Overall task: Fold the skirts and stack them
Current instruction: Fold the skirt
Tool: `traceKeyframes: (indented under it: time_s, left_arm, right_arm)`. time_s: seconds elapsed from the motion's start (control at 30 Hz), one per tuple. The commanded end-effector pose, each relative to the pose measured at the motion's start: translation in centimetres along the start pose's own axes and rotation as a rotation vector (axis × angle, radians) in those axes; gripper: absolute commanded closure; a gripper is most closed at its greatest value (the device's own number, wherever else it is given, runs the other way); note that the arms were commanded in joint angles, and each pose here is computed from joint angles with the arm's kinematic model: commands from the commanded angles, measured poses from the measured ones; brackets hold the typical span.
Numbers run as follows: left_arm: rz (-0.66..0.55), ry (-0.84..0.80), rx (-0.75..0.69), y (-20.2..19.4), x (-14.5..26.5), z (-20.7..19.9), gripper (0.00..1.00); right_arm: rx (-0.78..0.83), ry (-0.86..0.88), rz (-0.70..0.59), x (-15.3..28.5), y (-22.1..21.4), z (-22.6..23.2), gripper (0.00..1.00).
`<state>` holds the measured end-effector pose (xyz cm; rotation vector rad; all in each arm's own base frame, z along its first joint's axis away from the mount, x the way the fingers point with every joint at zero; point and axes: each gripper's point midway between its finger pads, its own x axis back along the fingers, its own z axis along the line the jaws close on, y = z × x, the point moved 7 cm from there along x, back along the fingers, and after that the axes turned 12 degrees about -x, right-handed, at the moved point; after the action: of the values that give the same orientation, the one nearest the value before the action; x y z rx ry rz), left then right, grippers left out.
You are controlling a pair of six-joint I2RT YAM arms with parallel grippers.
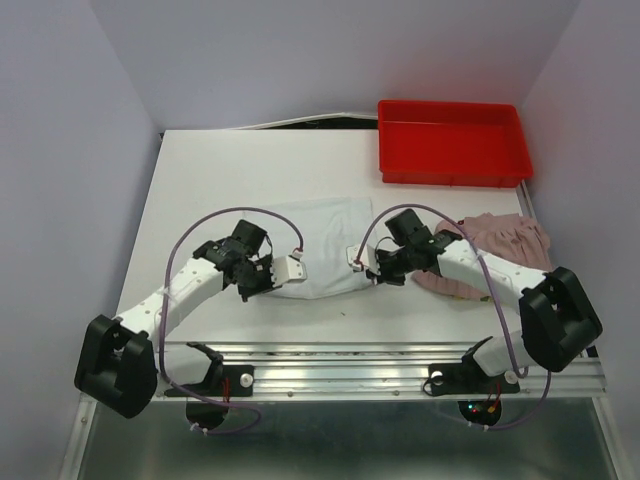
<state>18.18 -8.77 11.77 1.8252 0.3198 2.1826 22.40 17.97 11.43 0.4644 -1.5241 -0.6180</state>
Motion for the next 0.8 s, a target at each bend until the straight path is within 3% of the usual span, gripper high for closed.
traceKeyframes:
  time_s: [0.0, 0.33, 0.57, 0.77]
  left_arm:
    - [-0.098, 0.040, 0.024, 2.1, 3.5, 0.4, 1.00]
    - [-0.108, 0.110, 0.062, 2.1, 7.8, -1.5, 1.00]
    - [-0.182, 0.103, 0.070, 2.4, 10.2, -4.0, 1.00]
    - [-0.206, 0.161, 0.093, 3.3, 10.2, -2.0, 1.00]
  right_arm:
    - [0.017, -0.010, -0.059, 3.5, 3.1, 0.6, 0.99]
    - [-0.094, 0.011, -0.097, 7.7, 4.4, 3.7, 0.99]
    - [-0.212, 0.098, -0.150, 9.8, 5.0, 7.0, 0.99]
    - [-0.193, 0.008, -0.123, 9.8, 5.5, 5.2, 0.99]
